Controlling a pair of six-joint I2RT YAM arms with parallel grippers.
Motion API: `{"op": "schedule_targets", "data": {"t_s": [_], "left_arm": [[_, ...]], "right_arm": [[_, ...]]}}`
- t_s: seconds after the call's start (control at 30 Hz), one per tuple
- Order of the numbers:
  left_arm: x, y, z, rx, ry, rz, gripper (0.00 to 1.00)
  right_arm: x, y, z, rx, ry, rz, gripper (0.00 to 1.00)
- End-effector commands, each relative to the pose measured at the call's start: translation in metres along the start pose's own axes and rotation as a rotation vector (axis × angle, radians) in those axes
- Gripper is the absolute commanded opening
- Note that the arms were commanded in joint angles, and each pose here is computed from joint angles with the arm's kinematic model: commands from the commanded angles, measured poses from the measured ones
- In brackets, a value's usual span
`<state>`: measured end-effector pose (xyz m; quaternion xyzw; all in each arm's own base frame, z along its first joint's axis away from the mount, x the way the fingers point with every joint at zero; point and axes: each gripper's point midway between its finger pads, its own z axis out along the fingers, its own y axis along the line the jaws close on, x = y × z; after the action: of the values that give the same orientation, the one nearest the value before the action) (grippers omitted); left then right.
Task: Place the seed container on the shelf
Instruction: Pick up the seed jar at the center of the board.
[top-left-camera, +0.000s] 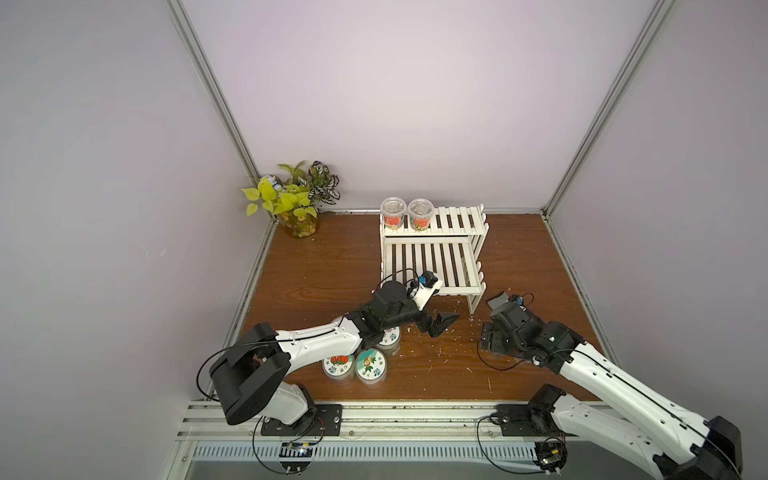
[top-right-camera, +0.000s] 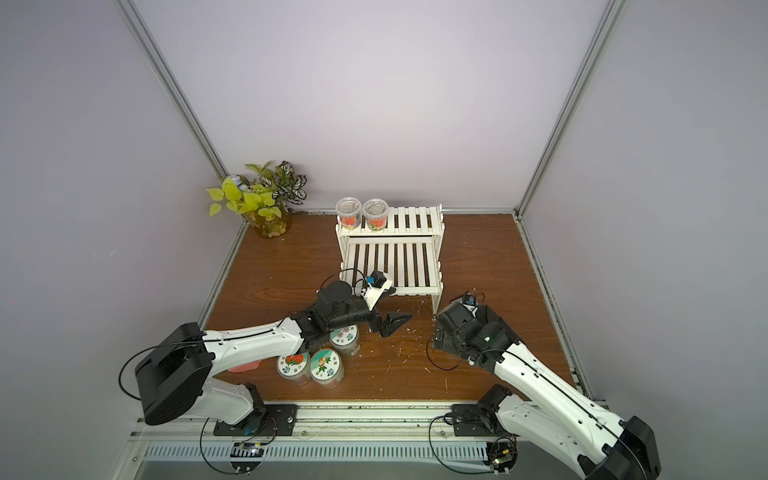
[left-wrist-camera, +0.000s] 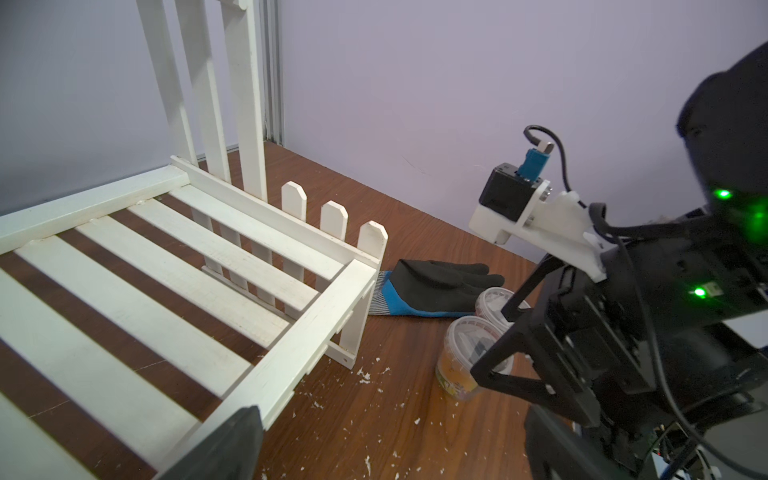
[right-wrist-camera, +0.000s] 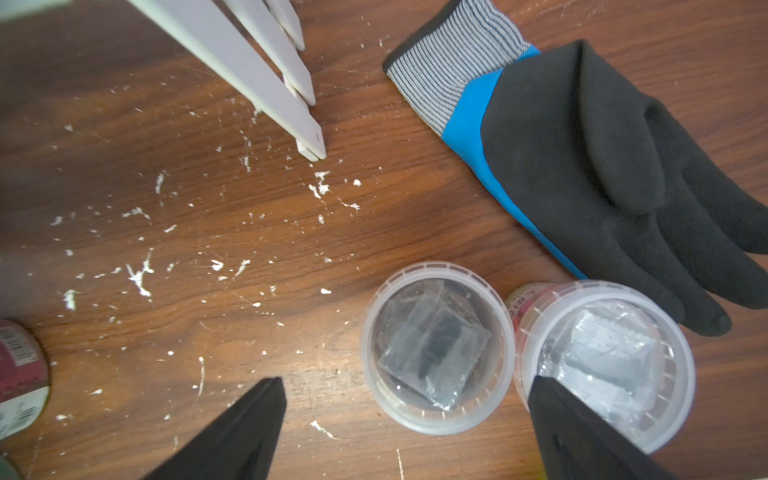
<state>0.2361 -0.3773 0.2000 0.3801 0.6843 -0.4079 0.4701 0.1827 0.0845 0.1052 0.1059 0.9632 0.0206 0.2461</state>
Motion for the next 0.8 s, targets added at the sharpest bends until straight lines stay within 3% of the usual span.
{"op": "schedule_targets", "data": {"t_s": [0.0, 0.43, 0.77], "left_arm": [[-0.010, -0.016, 0.006, 0.094, -0.016, 0.012, 1.00], [0.029, -0.028, 0.020, 0.203, 0.129, -0.004, 1.00], [0.031, -0.025, 0.019, 0.185, 0.135, -0.003, 1.00]], "right_arm": [[0.005, -0.001, 0.006, 0.011, 0.013, 0.004, 0.99], [0.010, 0.012, 0.016, -0.044, 0.040, -0.029, 0.99], [0.001, 0.008, 0.008, -0.027, 0.001, -0.011, 0.99]]}}
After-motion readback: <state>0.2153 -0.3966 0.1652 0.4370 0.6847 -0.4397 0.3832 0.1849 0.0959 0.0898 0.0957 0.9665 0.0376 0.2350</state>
